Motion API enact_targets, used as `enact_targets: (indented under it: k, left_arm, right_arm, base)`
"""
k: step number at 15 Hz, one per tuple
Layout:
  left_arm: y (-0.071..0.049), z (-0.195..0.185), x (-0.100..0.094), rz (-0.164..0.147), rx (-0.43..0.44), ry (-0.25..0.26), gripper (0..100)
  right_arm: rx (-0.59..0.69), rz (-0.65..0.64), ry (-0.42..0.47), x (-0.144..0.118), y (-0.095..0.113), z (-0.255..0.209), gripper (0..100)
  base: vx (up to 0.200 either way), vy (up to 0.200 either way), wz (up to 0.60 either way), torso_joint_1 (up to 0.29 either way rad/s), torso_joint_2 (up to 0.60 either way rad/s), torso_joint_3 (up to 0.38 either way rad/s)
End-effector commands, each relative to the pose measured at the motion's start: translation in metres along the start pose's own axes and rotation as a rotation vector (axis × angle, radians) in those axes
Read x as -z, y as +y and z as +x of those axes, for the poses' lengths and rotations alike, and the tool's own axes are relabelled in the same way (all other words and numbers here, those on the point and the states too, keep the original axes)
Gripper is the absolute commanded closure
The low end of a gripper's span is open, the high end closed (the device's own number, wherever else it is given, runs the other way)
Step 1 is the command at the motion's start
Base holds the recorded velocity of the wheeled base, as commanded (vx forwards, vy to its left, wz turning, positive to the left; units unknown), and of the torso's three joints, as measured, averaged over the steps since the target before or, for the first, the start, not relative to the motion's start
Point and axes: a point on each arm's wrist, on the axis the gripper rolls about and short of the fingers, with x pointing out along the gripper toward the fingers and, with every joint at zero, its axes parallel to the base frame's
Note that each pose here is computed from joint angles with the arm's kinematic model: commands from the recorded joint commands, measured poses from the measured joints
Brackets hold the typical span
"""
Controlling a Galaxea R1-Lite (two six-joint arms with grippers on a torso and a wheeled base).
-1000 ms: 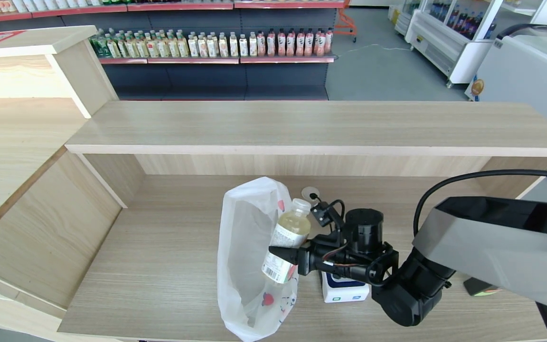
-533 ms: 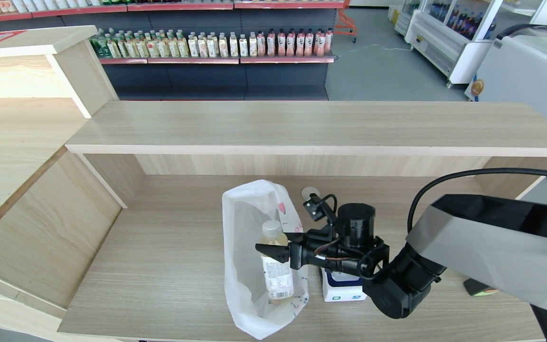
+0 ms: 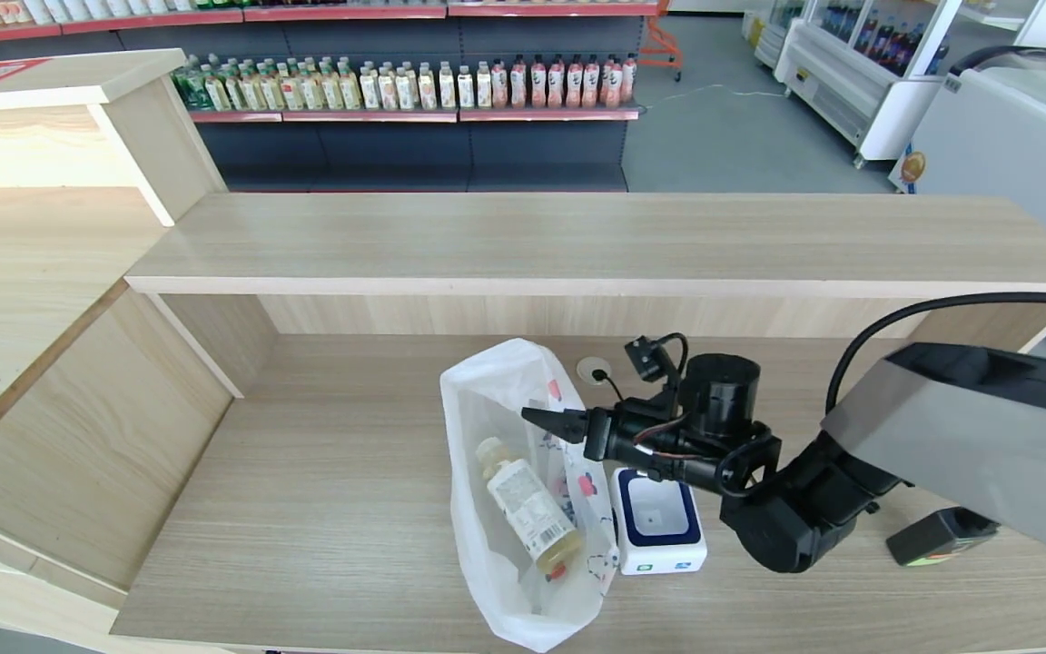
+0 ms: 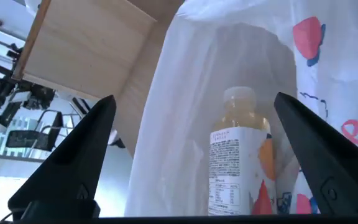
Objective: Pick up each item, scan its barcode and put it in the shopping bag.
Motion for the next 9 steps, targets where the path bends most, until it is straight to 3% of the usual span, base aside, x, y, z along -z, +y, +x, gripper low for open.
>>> enact_targets:
  k: [1, 3, 4, 6, 9]
  left_arm:
    - [0.000, 0.000, 0.000, 0.000, 0.000, 0.000, 0]
    - [0.000, 0.000, 0.000, 0.000, 0.000, 0.000, 0]
    - [0.000, 0.000, 0.000, -0.002, 0.000, 0.000, 0]
    - [0.000, 0.000, 0.000, 0.000, 0.000, 0.000, 0]
    - [0.000, 0.000, 0.000, 0.000, 0.000, 0.000, 0]
  right_arm:
    - [0.048, -0.027, -0.080, -0.029, 0.001, -0.023, 0]
    - [0.176, -0.118, -0.183, -0.059, -0.002, -0.052, 0]
    - [0.213, -0.158, -0.192, -0.066, -0.003, -0.065, 0]
    - [0.338, -0.347, -0.180, -0.086, 0.007, -0.123, 0]
    - [0.564, -0.520, -0.119, -0.075, 0.029, -0.202, 0]
  base:
    - [0.000, 0.000, 0.00, 0.000, 0.00, 0.000]
    - [0.000, 0.000, 0.00, 0.000, 0.00, 0.000]
    - [0.000, 0.000, 0.00, 0.000, 0.00, 0.000]
    - [0.000, 0.000, 0.00, 0.000, 0.00, 0.000]
    - [0.000, 0.000, 0.00, 0.000, 0.00, 0.000]
